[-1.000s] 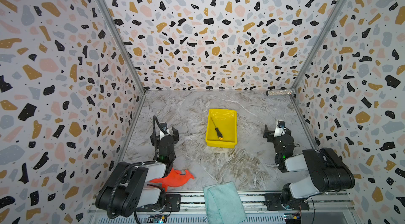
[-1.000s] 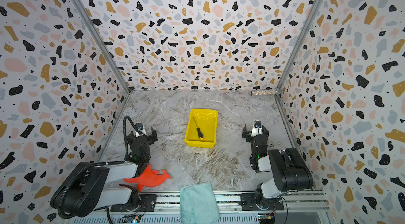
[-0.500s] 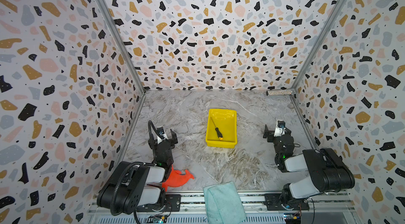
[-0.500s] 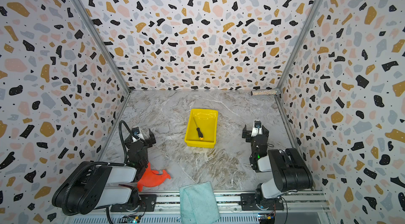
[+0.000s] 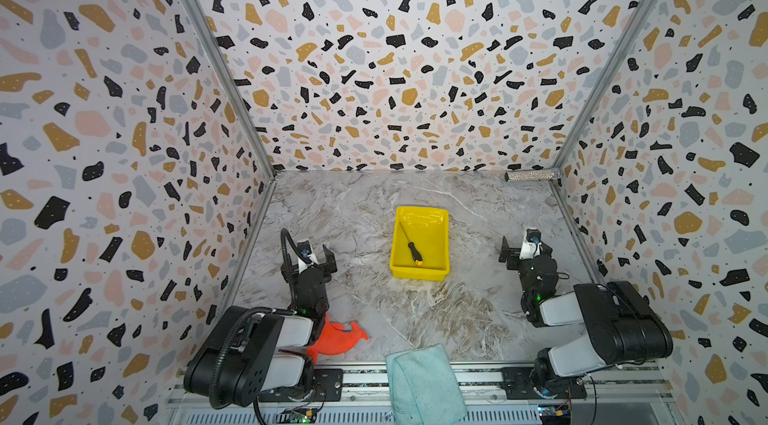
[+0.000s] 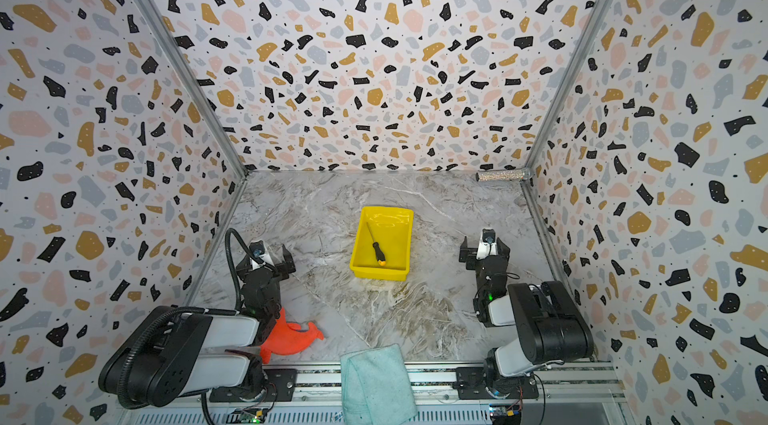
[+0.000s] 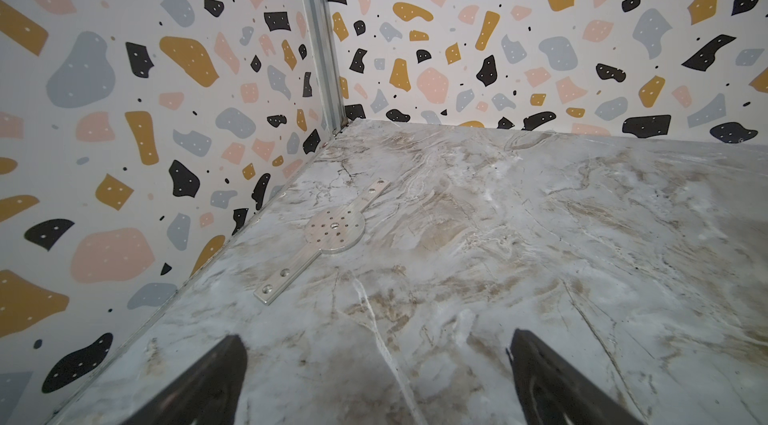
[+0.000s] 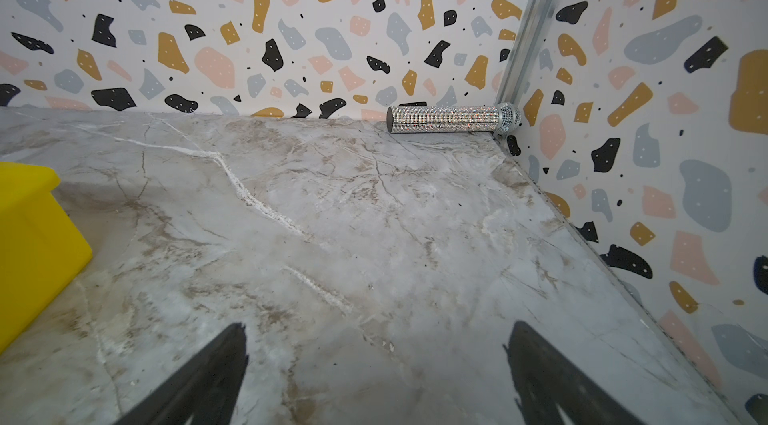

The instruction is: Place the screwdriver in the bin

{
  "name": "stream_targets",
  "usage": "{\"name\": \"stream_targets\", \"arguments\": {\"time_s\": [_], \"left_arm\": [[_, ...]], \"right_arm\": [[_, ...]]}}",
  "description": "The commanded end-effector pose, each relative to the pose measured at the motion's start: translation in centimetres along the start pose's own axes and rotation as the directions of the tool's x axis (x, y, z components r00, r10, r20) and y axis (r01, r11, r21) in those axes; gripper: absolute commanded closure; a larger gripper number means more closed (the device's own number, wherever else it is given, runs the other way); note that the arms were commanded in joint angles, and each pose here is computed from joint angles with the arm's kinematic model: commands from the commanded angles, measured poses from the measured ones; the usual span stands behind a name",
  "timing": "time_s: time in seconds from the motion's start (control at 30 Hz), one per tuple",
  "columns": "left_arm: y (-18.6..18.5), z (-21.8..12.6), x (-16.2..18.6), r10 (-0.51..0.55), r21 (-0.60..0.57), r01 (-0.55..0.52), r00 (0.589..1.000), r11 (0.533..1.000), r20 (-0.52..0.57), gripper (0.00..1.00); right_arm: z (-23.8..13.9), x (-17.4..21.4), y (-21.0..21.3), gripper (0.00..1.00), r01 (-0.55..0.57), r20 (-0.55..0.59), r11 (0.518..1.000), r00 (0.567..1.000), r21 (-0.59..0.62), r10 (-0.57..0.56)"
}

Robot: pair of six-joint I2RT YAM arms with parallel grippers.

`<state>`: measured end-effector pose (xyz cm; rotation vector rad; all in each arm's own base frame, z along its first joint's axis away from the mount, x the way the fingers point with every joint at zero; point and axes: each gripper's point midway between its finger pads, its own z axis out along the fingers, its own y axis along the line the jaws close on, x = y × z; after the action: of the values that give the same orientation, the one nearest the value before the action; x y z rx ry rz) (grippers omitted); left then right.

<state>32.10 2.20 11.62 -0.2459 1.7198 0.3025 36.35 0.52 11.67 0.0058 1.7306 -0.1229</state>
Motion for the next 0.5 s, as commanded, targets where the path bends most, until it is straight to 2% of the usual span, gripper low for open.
{"name": "stream_targets", "arguments": {"time_s": [0.0,0.47], "left_arm": [[0.01,0.06,-2.13,-0.056,0.004,0.056,0.996,0.998,0.074,0.00],[0.01,0.06,-2.15,-0.057,0.004,0.057,0.996,0.998,0.075,0.00]], "right_arm": [[-0.05,-0.81,0.07,0.01,-0.010,0.029,1.000,1.000,-0.005,0.010],[-0.02,-0.86,0.07,0.01,-0.009,0.031,1.000,0.999,-0.005,0.009]]}}
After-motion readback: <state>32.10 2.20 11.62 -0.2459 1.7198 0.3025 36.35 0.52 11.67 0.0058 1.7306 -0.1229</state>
